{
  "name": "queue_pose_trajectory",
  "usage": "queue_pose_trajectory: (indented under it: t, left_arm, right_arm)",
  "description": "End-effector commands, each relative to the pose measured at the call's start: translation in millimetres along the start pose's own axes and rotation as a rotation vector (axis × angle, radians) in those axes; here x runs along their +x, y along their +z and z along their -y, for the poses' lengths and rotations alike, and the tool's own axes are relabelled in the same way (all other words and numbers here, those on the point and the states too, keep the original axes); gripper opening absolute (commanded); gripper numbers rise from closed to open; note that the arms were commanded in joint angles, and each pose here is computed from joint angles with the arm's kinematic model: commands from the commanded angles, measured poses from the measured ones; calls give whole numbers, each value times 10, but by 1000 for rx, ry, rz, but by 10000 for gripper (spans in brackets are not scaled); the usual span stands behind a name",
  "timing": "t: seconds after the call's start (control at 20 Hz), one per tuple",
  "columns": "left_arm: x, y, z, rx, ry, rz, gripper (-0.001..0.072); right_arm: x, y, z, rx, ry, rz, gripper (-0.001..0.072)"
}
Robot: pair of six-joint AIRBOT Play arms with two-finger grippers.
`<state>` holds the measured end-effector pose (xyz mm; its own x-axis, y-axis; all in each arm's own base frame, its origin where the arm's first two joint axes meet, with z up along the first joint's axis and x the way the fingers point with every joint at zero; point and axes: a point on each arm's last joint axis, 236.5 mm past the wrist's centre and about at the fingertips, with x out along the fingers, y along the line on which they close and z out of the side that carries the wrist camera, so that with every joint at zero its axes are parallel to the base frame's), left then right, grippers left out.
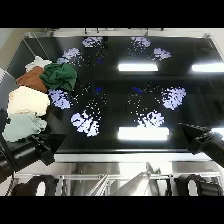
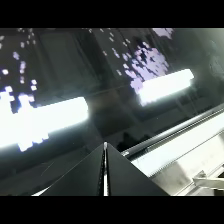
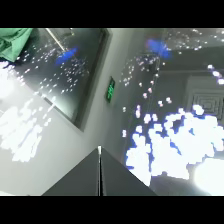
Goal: Fold the shirts.
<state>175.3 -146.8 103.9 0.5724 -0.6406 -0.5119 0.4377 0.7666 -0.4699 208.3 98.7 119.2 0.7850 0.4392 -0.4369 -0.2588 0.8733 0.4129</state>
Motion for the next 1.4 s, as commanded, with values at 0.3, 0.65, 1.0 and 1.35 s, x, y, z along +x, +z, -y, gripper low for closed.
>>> queue_pose_trajectory:
  t: [0.3,0.65,1.0,1.35]
  left_arm:
    - [-1,-1,2,0,0,0,22]
    - [-1,2,0,0,0,2,22]
    - [-112,565,-325,-85,144,206,3]
    - [210,1669,-1440,-103,411,-86,603]
  right_arm:
    - [0,-1,-3,0,1,0,26]
    - [0,-1,-3,0,1,0,26]
    - [-2,15,-96,22,41,6,27]
    - [183,258,188,204,-18,62,32]
